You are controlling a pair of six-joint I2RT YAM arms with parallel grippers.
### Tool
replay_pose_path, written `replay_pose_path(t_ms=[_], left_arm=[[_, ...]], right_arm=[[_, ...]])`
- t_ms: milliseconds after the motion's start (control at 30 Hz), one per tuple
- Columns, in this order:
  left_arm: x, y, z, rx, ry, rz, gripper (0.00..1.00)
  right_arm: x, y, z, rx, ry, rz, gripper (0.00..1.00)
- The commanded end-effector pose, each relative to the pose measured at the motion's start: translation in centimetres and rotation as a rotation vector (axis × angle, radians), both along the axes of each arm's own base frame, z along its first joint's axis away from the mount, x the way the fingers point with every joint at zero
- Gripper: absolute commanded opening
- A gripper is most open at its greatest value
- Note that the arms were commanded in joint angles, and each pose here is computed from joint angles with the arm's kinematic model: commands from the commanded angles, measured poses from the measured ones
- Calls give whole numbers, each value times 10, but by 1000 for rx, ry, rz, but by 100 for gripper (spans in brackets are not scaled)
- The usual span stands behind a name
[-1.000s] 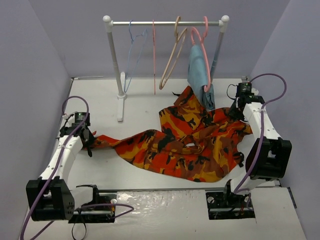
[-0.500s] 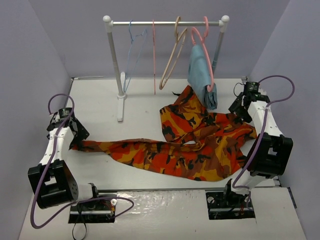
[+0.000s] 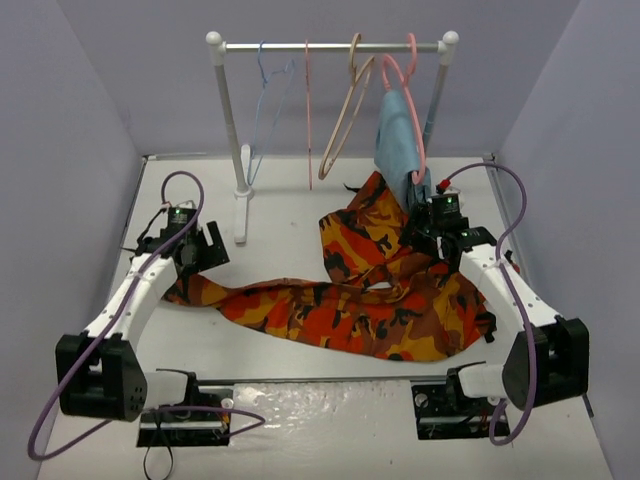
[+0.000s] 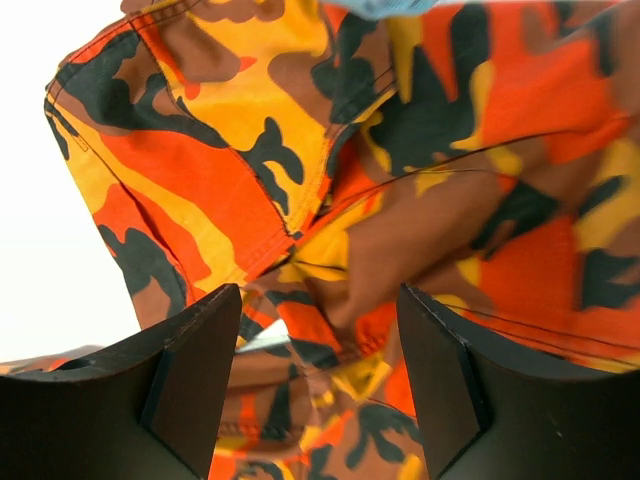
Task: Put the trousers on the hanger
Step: Move the trousers to the center of the board
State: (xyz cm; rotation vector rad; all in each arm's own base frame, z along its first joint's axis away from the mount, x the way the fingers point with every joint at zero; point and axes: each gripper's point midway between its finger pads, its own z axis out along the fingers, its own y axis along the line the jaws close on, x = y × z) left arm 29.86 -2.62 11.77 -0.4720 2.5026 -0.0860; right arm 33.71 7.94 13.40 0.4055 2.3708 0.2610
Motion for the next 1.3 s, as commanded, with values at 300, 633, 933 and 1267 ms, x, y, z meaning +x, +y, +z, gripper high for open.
replay_pose_path(t_ms=[300,633,933,1267], left_arm=[[15,-32,23,11,-62,-104,80],[1,-28,27,25,-55,-107,80],[-3,-22,52,36,-104,-90,80],[-22,2,71,70,-162,32,80]], right_arm=[[77,6,-24,27,-173,-145,57],[95,10,-52,-10,-146,-145,34],[67,135,25,-89,-350,280,0],[-53,361,4,-153,-372,1041,9]])
